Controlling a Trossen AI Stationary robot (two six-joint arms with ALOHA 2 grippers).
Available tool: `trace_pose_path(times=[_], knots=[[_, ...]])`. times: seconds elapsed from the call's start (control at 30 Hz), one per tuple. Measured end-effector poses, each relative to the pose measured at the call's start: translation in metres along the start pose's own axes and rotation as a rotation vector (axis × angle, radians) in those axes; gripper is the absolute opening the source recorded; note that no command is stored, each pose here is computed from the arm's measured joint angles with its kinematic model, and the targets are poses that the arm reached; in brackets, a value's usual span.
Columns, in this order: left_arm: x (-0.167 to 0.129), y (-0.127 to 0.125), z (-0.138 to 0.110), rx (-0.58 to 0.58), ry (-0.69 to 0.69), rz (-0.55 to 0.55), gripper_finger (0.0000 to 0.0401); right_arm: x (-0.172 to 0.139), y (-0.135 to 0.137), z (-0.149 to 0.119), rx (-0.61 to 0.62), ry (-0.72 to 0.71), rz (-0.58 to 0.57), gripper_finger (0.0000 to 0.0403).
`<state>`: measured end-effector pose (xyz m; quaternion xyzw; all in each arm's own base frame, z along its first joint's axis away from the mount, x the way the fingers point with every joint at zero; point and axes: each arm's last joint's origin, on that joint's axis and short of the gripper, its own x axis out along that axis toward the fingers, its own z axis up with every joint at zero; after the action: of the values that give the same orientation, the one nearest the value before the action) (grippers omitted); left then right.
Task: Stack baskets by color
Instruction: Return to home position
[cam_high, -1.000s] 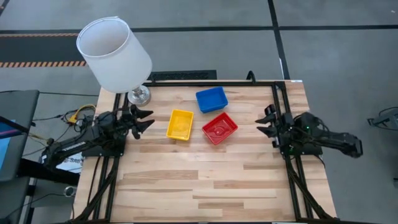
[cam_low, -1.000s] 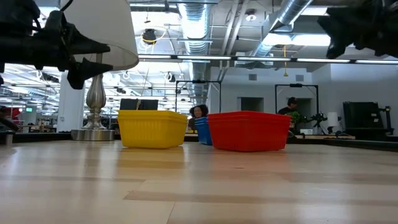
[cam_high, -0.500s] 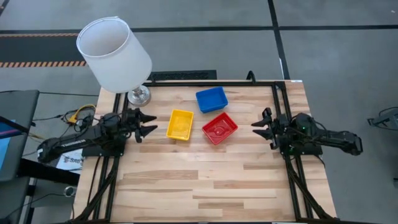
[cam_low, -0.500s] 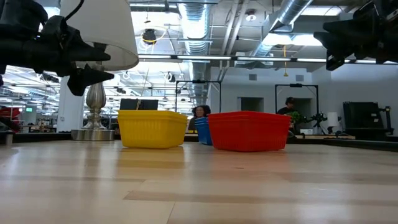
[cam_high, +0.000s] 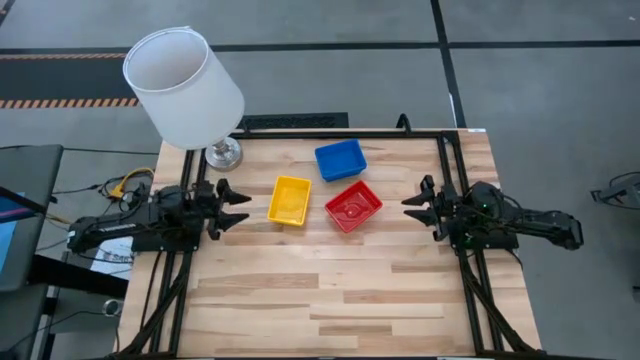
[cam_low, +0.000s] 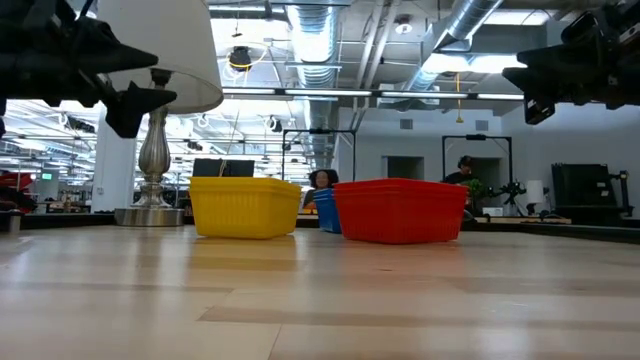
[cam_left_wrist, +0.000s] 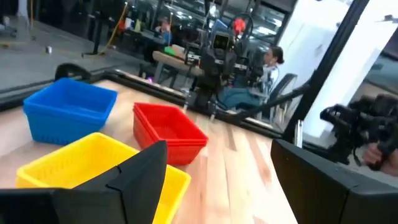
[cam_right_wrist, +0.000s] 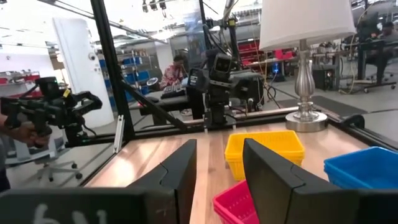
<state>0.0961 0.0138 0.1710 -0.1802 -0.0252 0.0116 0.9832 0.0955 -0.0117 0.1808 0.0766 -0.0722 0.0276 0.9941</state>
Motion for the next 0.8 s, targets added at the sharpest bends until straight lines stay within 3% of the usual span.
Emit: trace_pose_path(times=[0.4, 0.8], knots=[[-0.0002, 0.0047, -0.001, 0.033, -0.027, 0.161, 0.0276, 0.0, -0.0001, -0.0006, 0.001, 0.006, 0.0, 0.0155], [-0.0003, 0.0057, 0.0, -0.088, -0.056, 0.196, 0.0276, -0.0001, -0.0009, -0.005, 0.01, 0.05, -0.009, 0.0157]])
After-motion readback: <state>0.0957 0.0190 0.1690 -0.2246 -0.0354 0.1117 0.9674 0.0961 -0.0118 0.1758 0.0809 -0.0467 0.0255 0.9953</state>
